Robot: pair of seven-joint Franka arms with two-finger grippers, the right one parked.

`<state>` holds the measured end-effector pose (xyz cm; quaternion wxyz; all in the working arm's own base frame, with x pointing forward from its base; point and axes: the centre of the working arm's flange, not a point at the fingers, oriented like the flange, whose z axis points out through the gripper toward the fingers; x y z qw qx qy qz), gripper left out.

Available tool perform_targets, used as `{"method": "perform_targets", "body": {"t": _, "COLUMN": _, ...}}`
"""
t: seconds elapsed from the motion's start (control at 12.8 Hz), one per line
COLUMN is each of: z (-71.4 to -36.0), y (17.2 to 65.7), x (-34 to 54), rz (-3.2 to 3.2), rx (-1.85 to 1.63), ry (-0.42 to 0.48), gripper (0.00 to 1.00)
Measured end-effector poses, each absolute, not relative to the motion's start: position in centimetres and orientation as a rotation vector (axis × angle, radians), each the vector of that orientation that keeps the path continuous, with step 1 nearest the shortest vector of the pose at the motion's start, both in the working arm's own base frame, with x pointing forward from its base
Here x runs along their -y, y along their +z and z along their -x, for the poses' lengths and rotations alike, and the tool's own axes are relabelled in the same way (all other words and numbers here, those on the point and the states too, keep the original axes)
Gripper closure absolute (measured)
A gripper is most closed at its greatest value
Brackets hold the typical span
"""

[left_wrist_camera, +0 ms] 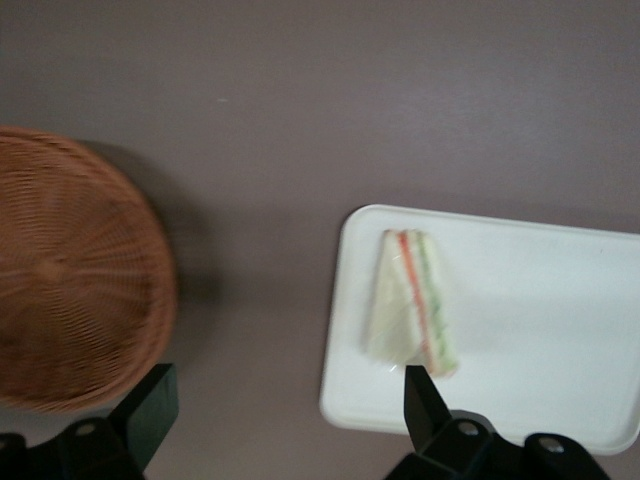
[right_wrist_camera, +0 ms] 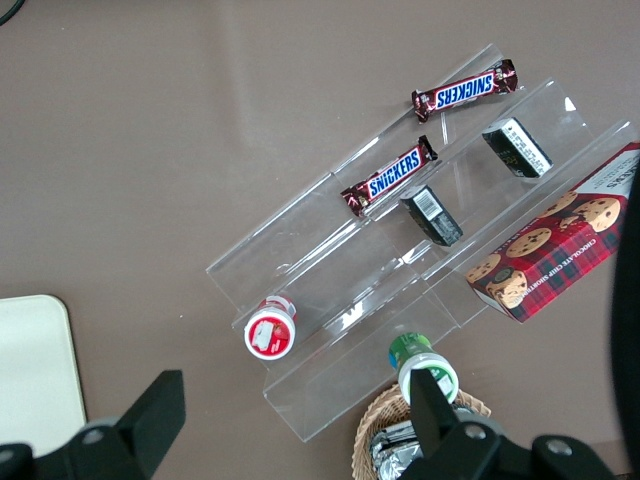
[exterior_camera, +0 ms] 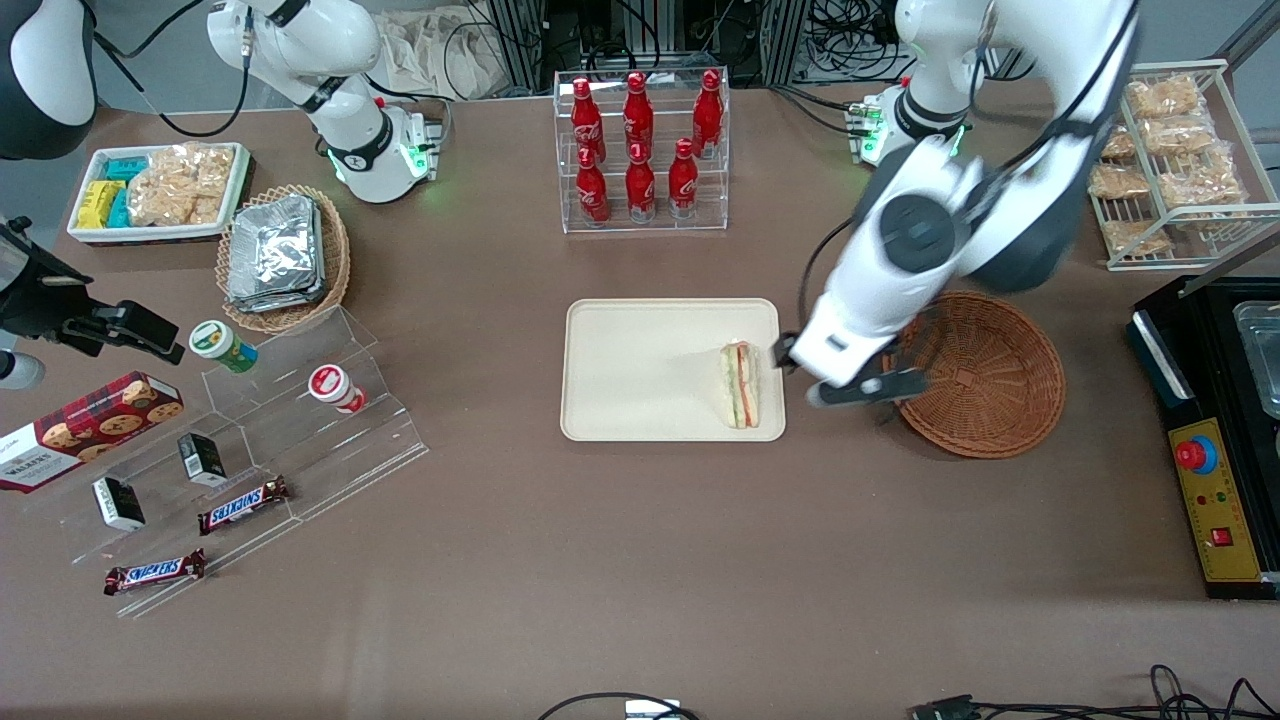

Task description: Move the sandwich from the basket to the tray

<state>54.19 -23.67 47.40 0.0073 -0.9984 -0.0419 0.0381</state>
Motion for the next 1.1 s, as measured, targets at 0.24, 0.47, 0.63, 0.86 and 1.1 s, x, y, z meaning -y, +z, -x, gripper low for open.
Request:
{"method": "perform_targets", "body": {"t": 0.24, "z": -53.3, "y": 54.5, "x": 12.6, "rz": 3.102, "rx": 0.089, "ry": 0.132, "gripper": 0.00}}
{"method": "perform_targets", "body": {"t": 0.47, "z": -52.1, "y": 55.2, "x": 6.3, "rz": 3.101, "rx": 0.148, "ry": 0.133, "gripper": 0.00}}
{"method": "perform_targets", "body": {"t": 0.63, "z": -52.0, "y": 55.7, "x": 4.0, "rz": 3.101, "rx": 0.210, "ry": 0.110, "gripper": 0.00}}
{"method": "perform_targets", "body": {"t": 0.86, "z": -51.8, "y": 57.7, "x": 0.9, "rz": 3.108, "rx": 0.292, "ry": 0.074, "gripper": 0.00}}
{"method": "perform_targets", "body": {"t": 1.1, "z": -51.9, "y": 59.2, "x": 0.1, "rz": 3.113, "rx": 0.317, "ry": 0.030, "gripper": 0.00}}
